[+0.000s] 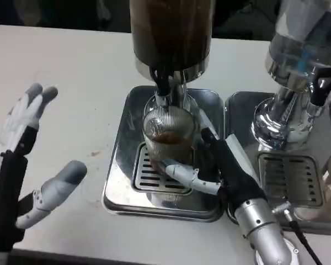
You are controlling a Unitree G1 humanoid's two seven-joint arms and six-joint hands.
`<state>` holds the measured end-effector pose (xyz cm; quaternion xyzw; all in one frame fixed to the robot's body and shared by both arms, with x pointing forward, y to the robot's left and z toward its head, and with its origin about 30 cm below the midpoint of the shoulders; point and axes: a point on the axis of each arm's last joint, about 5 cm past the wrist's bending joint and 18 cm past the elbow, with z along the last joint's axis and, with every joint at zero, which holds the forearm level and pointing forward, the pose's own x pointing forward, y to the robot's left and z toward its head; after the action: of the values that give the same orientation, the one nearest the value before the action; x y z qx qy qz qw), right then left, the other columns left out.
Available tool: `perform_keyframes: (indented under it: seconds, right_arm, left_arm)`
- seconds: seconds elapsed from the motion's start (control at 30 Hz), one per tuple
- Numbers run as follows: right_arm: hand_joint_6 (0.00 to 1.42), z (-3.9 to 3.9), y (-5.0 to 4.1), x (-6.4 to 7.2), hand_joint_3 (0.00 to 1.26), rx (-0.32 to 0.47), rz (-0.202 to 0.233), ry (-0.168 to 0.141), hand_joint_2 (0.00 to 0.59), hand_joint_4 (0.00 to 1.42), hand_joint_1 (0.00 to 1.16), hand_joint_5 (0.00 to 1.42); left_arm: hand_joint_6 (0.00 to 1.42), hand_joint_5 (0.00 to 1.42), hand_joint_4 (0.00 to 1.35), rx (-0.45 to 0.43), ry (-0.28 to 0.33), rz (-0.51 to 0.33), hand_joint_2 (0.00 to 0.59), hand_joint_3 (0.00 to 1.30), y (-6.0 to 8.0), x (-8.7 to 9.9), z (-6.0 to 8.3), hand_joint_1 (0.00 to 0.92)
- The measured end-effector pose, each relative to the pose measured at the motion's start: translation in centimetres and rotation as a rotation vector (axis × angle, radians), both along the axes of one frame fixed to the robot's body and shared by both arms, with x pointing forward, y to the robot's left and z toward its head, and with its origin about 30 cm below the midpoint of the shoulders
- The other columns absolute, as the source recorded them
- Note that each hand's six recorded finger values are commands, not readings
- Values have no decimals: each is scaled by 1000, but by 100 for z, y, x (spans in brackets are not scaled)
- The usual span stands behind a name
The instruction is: Grasp the cup under the faucet to collect the drink, then remove the cup.
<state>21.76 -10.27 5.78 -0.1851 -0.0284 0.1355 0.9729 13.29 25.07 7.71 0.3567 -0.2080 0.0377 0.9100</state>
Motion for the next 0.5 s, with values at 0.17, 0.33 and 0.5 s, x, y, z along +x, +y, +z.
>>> perform_keyframes:
  seconds: [0.17, 0.33, 0.5]
  right_arm:
    - [0, 12, 66, 37, 0, 8, -5, 7, 204, 0, 687, 0]
    - [0, 15, 96, 43, 0, 12, -26, 6, 202, 0, 686, 0]
    - [0, 14, 150, 43, 0, 19, -44, 10, 200, 0, 683, 0]
  left_arm:
    - [0, 2, 0, 26, 77, 51, 144, 114, 96, -63, -138, 0]
    - [0, 0, 0, 41, 143, 83, 144, 110, 152, -125, -260, 0]
    - [0, 0, 0, 40, 202, 78, 145, 107, 146, -170, -352, 0]
